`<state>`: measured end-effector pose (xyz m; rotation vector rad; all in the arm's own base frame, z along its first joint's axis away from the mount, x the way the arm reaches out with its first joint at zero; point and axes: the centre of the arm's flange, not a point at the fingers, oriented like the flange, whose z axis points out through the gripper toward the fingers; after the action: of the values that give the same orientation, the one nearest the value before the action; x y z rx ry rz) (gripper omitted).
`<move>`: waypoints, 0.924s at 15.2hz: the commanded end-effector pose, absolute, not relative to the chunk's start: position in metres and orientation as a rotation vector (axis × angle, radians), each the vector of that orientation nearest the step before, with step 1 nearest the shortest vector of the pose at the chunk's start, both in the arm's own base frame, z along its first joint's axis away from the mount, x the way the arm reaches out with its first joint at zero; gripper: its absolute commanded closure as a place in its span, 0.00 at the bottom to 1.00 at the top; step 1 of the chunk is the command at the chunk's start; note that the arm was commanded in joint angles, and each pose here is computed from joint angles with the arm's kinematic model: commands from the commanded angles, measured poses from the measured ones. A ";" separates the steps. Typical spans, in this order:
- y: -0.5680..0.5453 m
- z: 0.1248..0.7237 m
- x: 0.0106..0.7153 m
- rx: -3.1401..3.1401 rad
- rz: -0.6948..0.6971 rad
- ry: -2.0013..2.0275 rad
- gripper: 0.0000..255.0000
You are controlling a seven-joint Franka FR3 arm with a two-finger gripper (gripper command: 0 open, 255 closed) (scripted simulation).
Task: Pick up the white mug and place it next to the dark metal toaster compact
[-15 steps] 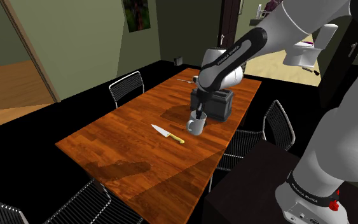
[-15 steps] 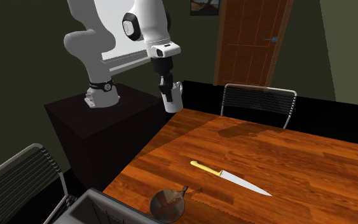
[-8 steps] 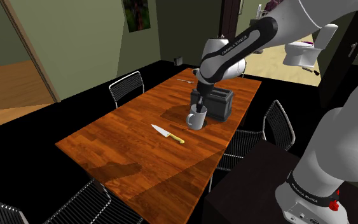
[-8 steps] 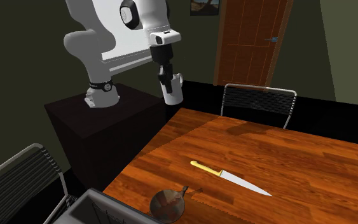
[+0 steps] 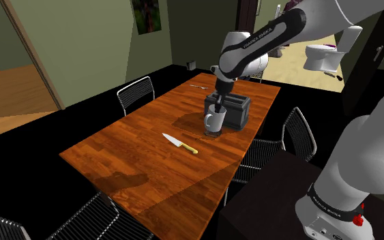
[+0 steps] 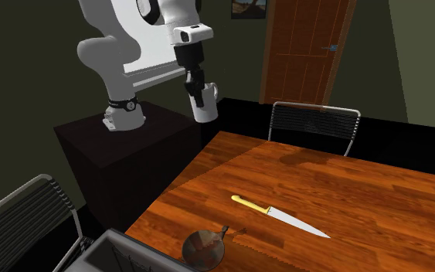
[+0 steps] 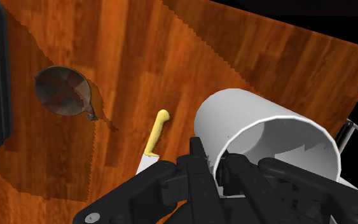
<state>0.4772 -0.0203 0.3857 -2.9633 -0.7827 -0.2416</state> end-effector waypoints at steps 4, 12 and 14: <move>-0.087 0.385 0.477 -2.963 -0.241 -0.784 1.00; -0.192 0.385 0.477 -2.963 -0.241 -0.784 1.00; -0.219 0.385 0.477 -2.963 -0.241 -0.784 1.00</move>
<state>0.4762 -0.2032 0.3833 -2.9634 -0.7814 -0.2410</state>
